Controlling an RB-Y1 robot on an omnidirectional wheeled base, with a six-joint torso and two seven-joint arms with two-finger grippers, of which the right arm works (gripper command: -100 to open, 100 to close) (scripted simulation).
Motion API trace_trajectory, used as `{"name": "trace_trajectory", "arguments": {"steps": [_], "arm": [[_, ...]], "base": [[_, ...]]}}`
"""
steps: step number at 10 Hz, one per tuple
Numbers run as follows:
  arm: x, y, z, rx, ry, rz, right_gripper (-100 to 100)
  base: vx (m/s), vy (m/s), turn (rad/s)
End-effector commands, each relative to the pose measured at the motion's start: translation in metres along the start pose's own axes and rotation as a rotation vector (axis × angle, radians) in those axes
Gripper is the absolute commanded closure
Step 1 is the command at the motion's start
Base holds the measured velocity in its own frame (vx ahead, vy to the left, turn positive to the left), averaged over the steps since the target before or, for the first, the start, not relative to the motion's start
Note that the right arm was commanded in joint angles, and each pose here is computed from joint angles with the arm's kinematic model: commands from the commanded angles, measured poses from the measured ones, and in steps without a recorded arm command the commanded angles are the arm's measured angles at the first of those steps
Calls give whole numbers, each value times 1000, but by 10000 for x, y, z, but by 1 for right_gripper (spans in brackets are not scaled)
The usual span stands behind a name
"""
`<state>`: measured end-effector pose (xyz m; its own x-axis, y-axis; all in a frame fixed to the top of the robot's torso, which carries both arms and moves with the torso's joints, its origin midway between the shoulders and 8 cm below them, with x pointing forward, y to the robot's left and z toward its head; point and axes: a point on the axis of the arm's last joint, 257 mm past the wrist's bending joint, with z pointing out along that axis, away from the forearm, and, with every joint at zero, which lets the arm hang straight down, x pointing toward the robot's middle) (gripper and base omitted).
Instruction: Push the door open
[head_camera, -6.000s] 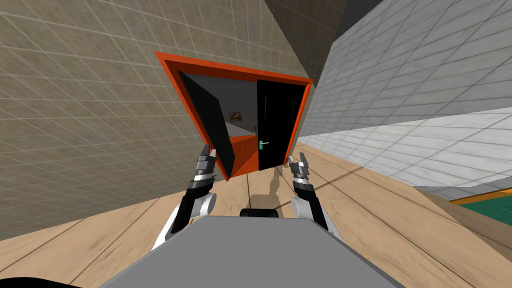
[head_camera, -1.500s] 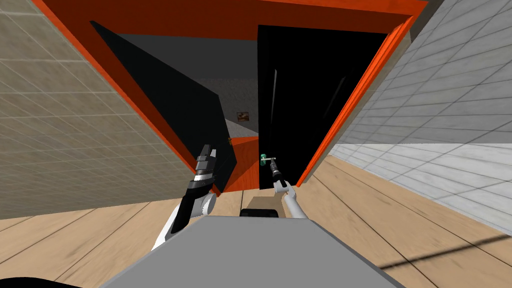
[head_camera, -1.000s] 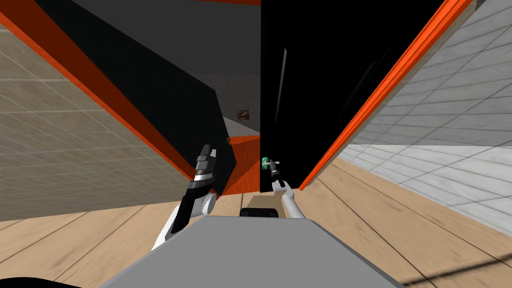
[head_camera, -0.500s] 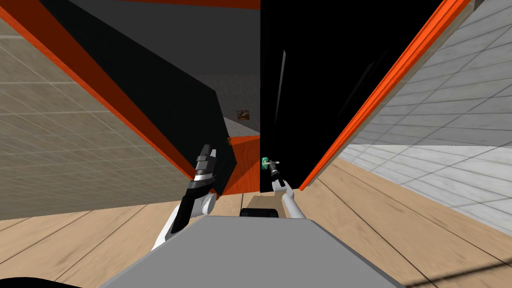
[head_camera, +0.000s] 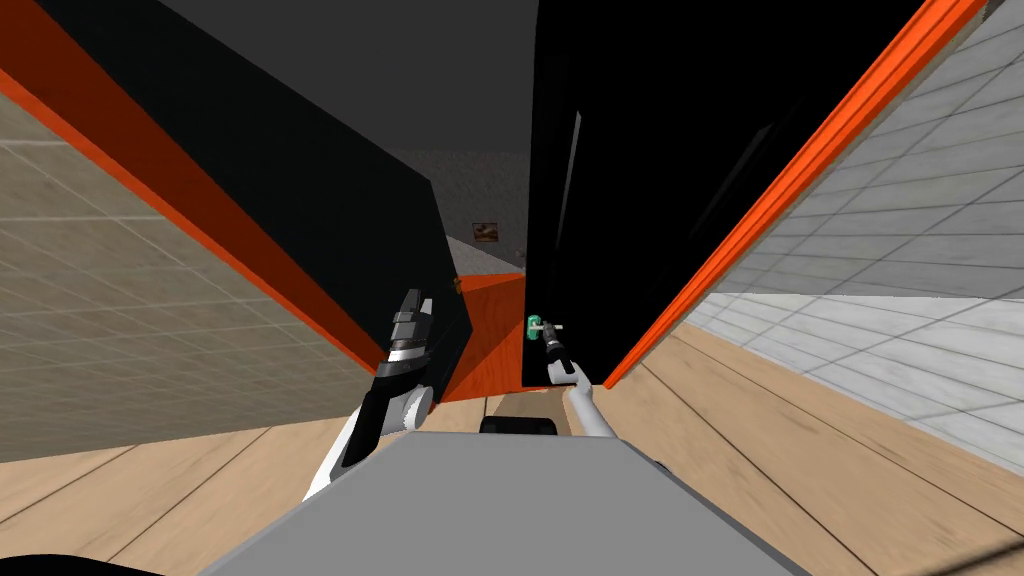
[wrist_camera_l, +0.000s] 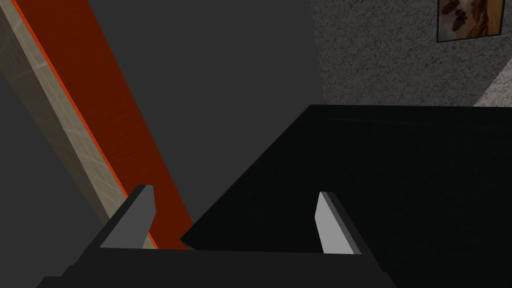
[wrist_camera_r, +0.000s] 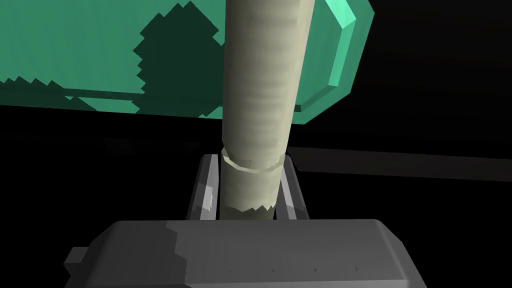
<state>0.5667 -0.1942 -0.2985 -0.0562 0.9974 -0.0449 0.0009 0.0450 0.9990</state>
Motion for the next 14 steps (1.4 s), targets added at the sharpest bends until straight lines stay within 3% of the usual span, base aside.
{"name": "trace_trajectory", "arguments": {"steps": [1,2,3,7,14], "arm": [[-160,98,17,-17,-18,-13,100],[-160,98,17,-17,-18,-13,100],[-341,95,16,-16,-44,-24,100],[-660,96,5,-14,-94,-34,100],[-1115,89,-41,-10,-182,-25,100]], "base": [[131,78,-13],[60,21,8],[147,48,-69],[188,106,-87],[164,115,-79]]}}
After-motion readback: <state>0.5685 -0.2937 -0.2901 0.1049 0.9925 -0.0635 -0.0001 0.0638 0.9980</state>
